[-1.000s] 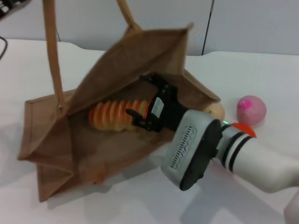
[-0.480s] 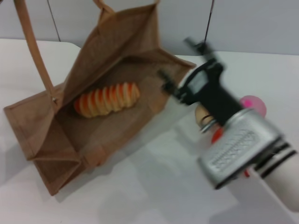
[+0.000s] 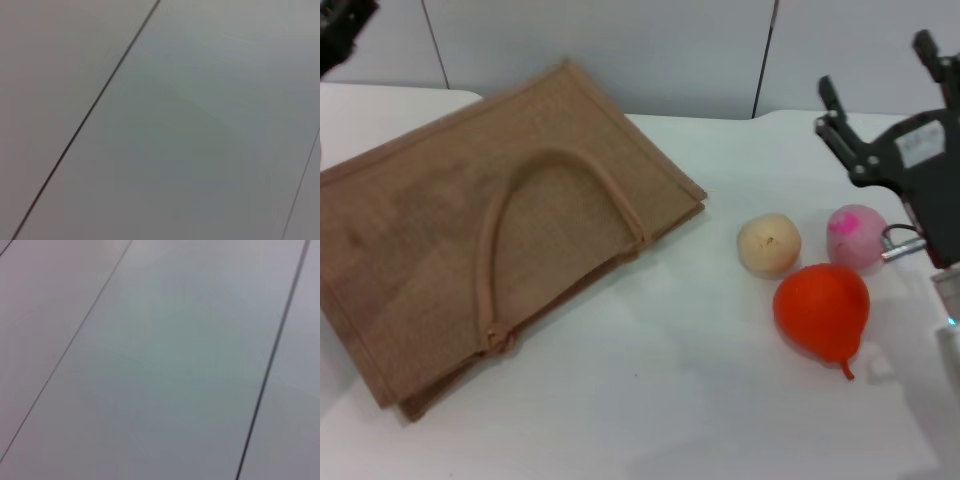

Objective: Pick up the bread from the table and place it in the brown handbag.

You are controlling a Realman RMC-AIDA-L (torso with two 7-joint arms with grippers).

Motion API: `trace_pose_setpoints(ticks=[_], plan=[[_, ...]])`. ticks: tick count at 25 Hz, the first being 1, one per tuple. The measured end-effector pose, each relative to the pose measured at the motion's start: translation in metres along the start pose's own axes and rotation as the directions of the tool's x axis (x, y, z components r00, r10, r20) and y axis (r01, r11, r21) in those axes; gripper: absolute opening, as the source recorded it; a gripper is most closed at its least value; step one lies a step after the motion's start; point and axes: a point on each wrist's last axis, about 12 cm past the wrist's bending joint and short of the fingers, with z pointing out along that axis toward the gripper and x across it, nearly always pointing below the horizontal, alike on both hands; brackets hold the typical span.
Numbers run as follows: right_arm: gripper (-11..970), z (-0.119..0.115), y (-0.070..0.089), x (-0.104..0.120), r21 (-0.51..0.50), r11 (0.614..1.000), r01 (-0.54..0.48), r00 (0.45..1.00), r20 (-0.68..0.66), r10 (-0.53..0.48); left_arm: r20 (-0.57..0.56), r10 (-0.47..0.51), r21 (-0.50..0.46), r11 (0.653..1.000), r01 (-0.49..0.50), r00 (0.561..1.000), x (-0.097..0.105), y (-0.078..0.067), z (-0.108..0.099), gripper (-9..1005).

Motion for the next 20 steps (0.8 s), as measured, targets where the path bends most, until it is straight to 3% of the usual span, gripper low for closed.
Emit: trace_pose_setpoints(ticks=[8,10,15,17,20], plan=[[888,-0.013,-0.019,0.007,0.083,0.995,-0.047,0.999,0.022,0.045,0.04,0.21,-0.088,0.975,-0.206,0.977,0.031,-0.007,0.008,512],[889,-0.015,-0.026,0.01,0.13,0.99,-0.054,0.999,0.002,0.054,0.06,0.302,-0.159,0.944,-0.29,0.951,0.045,-0.011,0.01,576],[889,-0.021,-0.043,0.022,0.248,0.964,-0.1,0.992,-0.053,0.116,0.041,0.427,-0.305,0.867,-0.395,0.904,0.061,-0.013,0.013,726],[889,-0.023,-0.047,0.025,0.286,0.952,-0.111,0.988,-0.068,0.136,0.003,0.484,-0.346,0.821,-0.454,0.875,0.068,-0.015,0.014,728],[888,-0.024,-0.051,0.027,0.319,0.941,-0.113,0.986,-0.079,0.145,-0.032,0.539,-0.355,0.781,-0.514,0.841,0.076,-0.02,0.015,730]])
